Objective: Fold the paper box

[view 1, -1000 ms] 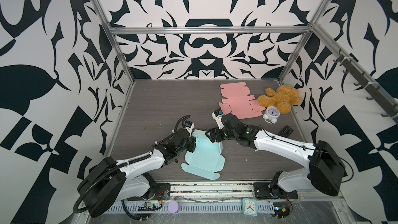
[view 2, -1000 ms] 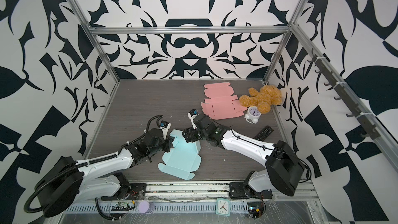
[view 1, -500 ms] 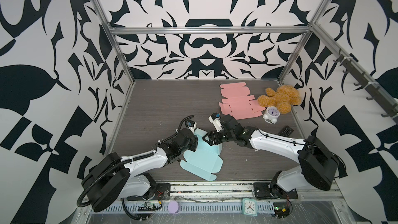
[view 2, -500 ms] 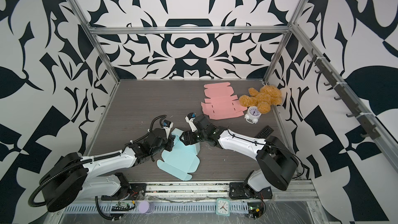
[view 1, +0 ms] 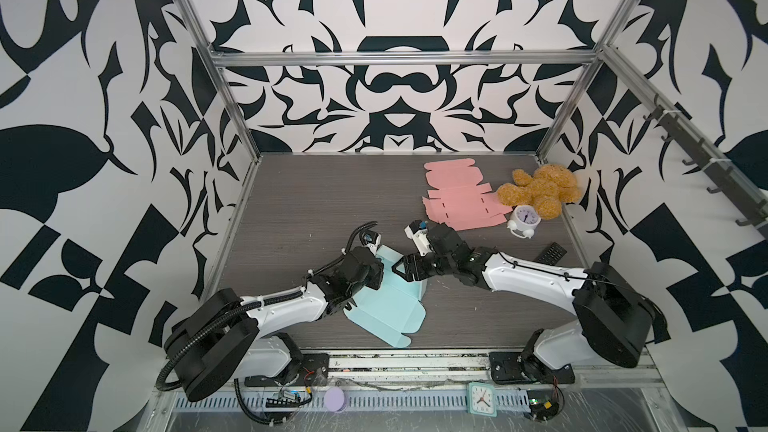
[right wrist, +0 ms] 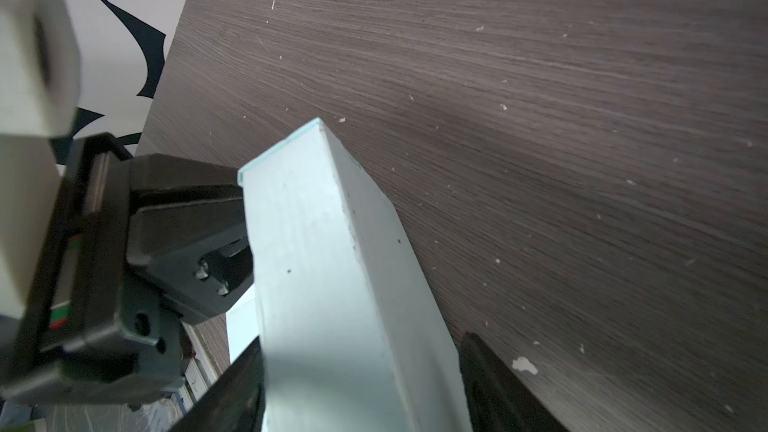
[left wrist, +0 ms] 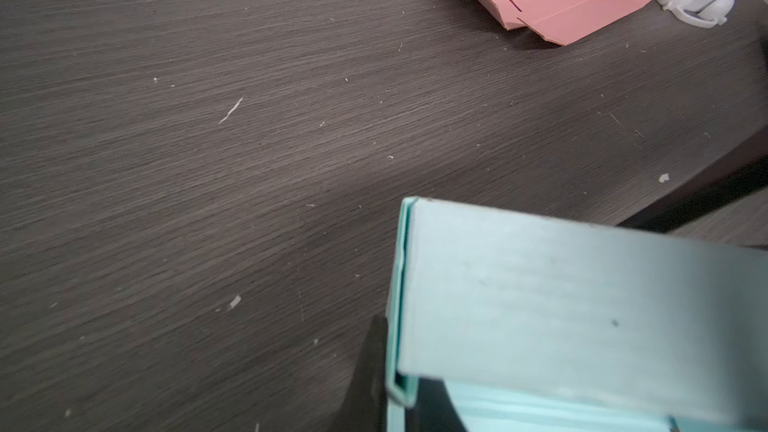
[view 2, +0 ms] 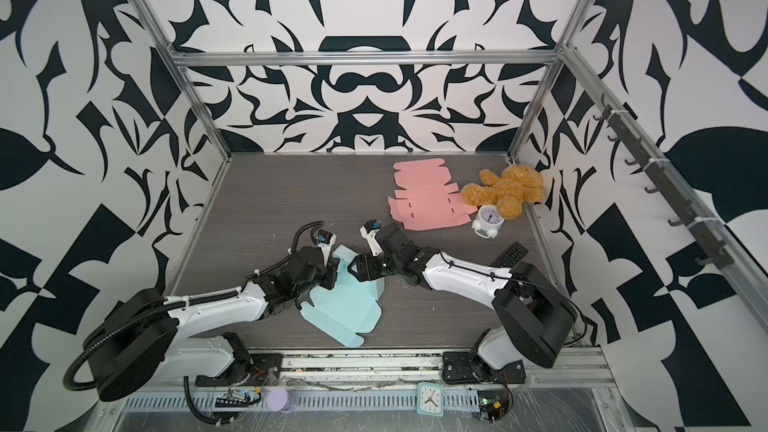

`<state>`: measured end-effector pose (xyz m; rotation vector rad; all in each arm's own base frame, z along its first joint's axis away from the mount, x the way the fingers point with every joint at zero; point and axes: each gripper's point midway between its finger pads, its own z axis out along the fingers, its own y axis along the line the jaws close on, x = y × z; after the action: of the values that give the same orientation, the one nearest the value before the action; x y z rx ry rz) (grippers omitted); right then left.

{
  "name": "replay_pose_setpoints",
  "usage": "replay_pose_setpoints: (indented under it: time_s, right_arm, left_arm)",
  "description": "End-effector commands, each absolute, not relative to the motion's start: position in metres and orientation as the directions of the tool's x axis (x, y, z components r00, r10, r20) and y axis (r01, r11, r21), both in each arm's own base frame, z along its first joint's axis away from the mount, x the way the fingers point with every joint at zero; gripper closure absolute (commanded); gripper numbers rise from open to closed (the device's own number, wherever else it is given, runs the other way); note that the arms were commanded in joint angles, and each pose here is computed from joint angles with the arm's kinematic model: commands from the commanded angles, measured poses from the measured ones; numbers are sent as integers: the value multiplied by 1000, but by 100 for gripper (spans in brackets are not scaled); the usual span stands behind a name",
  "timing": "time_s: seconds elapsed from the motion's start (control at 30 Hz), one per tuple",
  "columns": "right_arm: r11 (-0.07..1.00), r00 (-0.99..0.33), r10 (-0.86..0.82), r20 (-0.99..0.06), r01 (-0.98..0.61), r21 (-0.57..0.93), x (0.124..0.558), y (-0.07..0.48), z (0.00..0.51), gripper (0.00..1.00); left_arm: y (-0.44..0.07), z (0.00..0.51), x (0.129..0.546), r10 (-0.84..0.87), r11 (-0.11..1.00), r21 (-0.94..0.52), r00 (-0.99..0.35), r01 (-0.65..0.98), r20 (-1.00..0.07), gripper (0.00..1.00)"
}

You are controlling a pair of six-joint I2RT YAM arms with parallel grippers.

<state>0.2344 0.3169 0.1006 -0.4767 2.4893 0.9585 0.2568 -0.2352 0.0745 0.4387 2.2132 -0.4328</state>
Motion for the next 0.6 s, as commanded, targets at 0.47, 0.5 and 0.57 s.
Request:
replay_pose_setpoints:
  time_s: [0.47,0.5,0.57]
  right_arm:
    - [780,-828,-191,-527,-454,431,236,296,97,26]
    - [781,-828,-190,-528,-453,429,237,296,96,26]
    - [779,-826,-193,-529,-456,429,236,296,96,26]
  left_arm:
    - [-223,54,233,162,886,-186,-659,425,-734,69]
    - [-222,54,232,160,886,-188,-660,424,-734,68]
    - [-221,53,230,165,884,-187,-659,429,-734,68]
